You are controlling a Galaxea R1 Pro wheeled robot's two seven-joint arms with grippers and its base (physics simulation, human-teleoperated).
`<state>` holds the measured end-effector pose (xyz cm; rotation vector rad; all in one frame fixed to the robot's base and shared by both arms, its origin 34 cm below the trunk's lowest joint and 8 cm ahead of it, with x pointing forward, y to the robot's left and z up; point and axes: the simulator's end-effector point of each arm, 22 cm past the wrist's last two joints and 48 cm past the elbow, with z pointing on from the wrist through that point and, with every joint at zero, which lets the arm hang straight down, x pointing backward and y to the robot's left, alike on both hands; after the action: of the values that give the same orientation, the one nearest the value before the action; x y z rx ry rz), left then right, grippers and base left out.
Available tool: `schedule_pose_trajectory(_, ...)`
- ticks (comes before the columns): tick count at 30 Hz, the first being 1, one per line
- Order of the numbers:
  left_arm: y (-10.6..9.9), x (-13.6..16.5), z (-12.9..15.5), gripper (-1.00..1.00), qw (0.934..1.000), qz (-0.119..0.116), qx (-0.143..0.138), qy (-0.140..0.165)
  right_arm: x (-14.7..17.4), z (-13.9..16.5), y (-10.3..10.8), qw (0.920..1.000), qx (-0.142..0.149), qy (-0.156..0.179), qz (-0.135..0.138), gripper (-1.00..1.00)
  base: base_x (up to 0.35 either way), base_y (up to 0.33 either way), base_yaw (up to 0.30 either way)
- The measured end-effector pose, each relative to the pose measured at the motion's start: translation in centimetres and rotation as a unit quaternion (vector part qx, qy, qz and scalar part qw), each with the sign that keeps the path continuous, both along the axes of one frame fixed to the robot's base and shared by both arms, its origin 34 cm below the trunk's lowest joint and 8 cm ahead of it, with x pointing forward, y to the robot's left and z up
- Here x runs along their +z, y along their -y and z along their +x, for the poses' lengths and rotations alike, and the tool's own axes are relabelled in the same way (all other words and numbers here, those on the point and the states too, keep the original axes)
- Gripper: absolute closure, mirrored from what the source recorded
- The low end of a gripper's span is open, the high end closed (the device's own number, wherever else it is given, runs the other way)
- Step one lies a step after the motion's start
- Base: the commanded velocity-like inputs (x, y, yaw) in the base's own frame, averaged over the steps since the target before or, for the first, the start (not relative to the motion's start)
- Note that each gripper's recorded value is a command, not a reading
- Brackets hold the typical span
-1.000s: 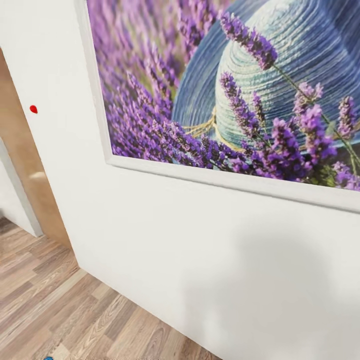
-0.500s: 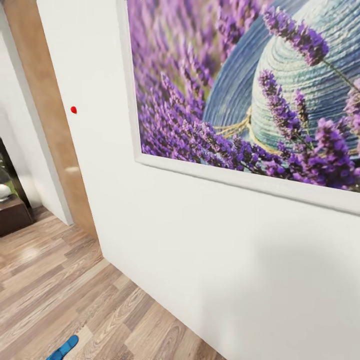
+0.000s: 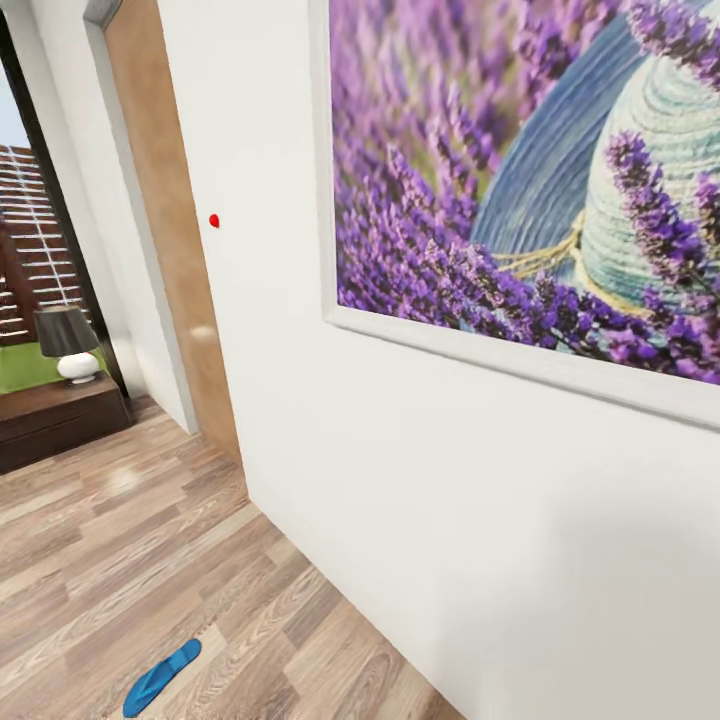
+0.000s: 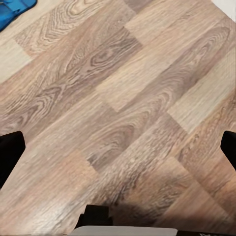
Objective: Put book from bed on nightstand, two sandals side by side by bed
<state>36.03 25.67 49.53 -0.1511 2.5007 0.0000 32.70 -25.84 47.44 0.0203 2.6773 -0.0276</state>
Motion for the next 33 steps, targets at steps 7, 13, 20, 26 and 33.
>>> schedule_pose_trajectory(7, 0.02, 0.00, 0.01, -1.00, 1.0000, 0.000, 0.000, 0.000, 0.00, 0.01, -0.09, 1.0000, 0.001, 0.000, 0.000, -1.00, 0.000, 0.000, 0.293)
schedule_pose_trajectory(13, 0.03, 0.01, 0.01, -1.00, 1.0000, 0.000, 0.000, 0.000, 0.00, -0.01, -0.01, 1.0000, 0.001, 0.000, 0.000, -1.00, 0.000, 0.000, 0.293)
schedule_pose_trajectory(20, 0.03, 0.01, 0.01, -1.00, 1.0000, 0.000, 0.000, 0.000, 0.00, 0.00, -0.01, 1.0000, 0.001, 0.000, 0.000, -1.00, 0.000, 0.000, 0.293)
schedule_pose_trajectory(26, 0.03, 0.00, 0.01, -1.00, 1.0000, 0.000, 0.000, 0.000, 0.00, 0.01, -0.01, 1.0000, 0.001, 0.000, 0.000, -1.00, 0.000, 0.000, 0.292)
schedule_pose_trajectory(33, 0.03, 0.00, 0.01, -1.00, 1.0000, 0.000, 0.000, 0.000, 0.00, 0.02, -0.01, 1.0000, 0.001, 0.000, 0.000, -1.00, 0.000, 0.000, 0.292)
